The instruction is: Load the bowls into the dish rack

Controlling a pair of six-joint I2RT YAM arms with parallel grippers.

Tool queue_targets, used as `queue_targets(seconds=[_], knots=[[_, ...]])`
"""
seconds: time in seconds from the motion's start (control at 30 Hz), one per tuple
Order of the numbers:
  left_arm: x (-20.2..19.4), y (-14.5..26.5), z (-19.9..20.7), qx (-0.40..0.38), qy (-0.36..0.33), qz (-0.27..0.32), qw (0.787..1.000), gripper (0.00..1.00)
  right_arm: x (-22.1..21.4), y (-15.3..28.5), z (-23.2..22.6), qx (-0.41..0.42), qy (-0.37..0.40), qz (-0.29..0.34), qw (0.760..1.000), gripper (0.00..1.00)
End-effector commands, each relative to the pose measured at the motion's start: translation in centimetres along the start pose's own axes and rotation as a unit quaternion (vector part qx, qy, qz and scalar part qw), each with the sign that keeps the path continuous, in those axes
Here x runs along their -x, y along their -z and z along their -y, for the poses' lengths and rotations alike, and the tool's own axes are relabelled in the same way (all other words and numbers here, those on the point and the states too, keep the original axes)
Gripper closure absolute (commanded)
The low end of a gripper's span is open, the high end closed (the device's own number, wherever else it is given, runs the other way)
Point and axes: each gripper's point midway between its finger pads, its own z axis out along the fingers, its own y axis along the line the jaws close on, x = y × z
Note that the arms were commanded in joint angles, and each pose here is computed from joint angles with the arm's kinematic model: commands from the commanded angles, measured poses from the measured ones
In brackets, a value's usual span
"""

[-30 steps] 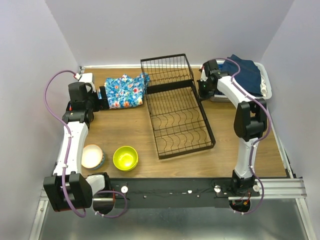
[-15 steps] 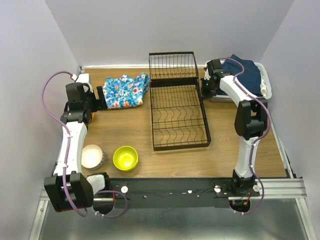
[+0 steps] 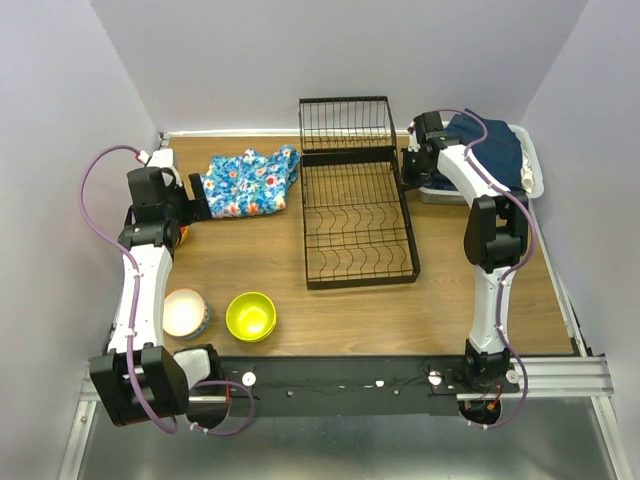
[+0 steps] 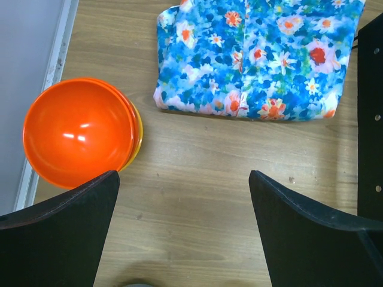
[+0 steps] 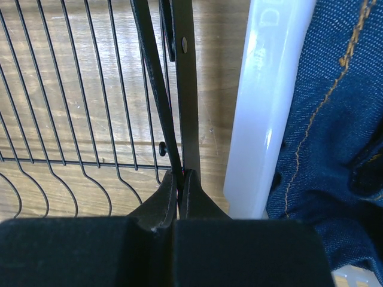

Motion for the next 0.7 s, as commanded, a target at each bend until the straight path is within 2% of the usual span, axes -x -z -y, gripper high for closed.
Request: queue_targets(seconds=[0.0, 0.33, 0.67], knots=[[-0.6, 0.7, -0.2, -0.005, 0.017, -0.001, 1.000, 0.01, 3.7, -0.1, 0.9, -0.014, -0.040, 0.063, 0.997, 0.99], [-0.5, 0.4, -0.1, -0.010, 0.028, 0.003, 1.000, 0.01, 1.9, 2.3, 1.6, -0.038, -0.054, 0.055, 0.996, 0.99], [-0.6, 0.2, 0.1, -0.015, 0.030, -0.002, 0.999, 0.01, 3.8, 2.8, 2.2, -0.045, -0.048, 0.078, 0.995, 0.99]])
